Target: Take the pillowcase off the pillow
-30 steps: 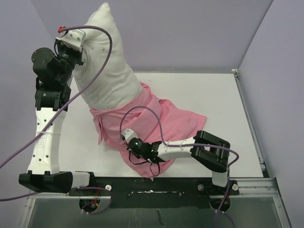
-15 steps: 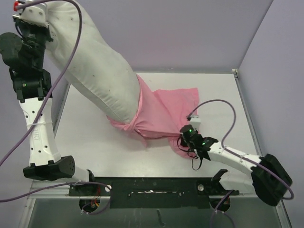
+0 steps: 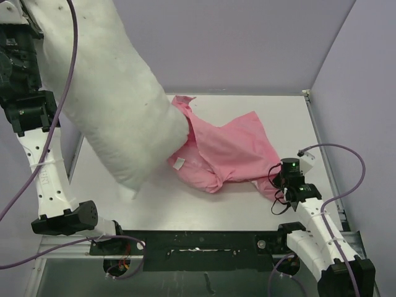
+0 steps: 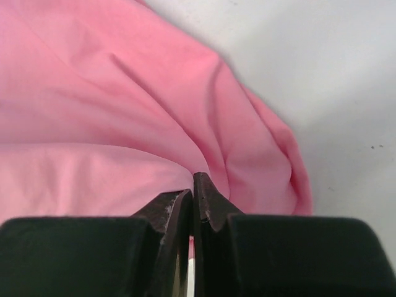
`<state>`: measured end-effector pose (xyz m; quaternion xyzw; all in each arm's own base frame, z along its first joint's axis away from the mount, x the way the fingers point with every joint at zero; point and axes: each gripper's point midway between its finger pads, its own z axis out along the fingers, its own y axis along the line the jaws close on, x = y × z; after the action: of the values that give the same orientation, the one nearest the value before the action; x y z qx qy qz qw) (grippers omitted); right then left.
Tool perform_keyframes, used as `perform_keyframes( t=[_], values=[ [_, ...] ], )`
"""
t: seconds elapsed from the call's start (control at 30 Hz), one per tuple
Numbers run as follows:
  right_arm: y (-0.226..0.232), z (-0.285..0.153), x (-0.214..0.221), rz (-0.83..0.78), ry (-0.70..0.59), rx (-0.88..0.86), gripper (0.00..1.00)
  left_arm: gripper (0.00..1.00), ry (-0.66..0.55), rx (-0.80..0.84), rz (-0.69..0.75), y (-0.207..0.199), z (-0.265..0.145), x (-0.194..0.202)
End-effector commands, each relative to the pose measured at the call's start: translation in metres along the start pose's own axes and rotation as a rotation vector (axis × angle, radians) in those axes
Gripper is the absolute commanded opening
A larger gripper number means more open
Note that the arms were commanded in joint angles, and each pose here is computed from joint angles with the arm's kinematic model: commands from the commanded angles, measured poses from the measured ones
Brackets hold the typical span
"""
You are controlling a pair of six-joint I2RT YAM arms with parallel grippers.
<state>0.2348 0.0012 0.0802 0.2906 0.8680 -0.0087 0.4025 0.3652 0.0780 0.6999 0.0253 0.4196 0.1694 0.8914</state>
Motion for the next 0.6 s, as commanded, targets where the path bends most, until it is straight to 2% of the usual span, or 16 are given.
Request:
perform_keyframes(
  t=[0.0, 0.17, 0.27, 0.43, 0.57],
  values=[
    [-0.011, 0.002, 0.002, 0.01, 0.045, 0.01, 0.0, 0.0, -0.332, -0.135, -0.095, 0.037, -0.024, -0.121],
    [-0.011, -0.001, -0.029, 0.028, -0.012, 0.031, 0.0, 0.0, -0.143, 0.202, -0.191, -0.031, -0.025, -0.079],
    [-0.02, -0.008, -0.059, 0.068, -0.065, 0.056, 0.0, 0.0, -0.075, 0.269, -0.2, -0.05, -0.03, -0.056],
    [-0.041, -0.02, -0.106, 0.24, -0.126, 0.044, 0.0, 0.0, 0.009, 0.363, -0.252, -0.076, -0.037, -0.034],
    [-0.031, -0.026, -0.131, 0.276, -0.153, 0.01, 0.0, 0.0, 0.045, 0.484, -0.292, -0.124, -0.051, -0.026]
  ],
)
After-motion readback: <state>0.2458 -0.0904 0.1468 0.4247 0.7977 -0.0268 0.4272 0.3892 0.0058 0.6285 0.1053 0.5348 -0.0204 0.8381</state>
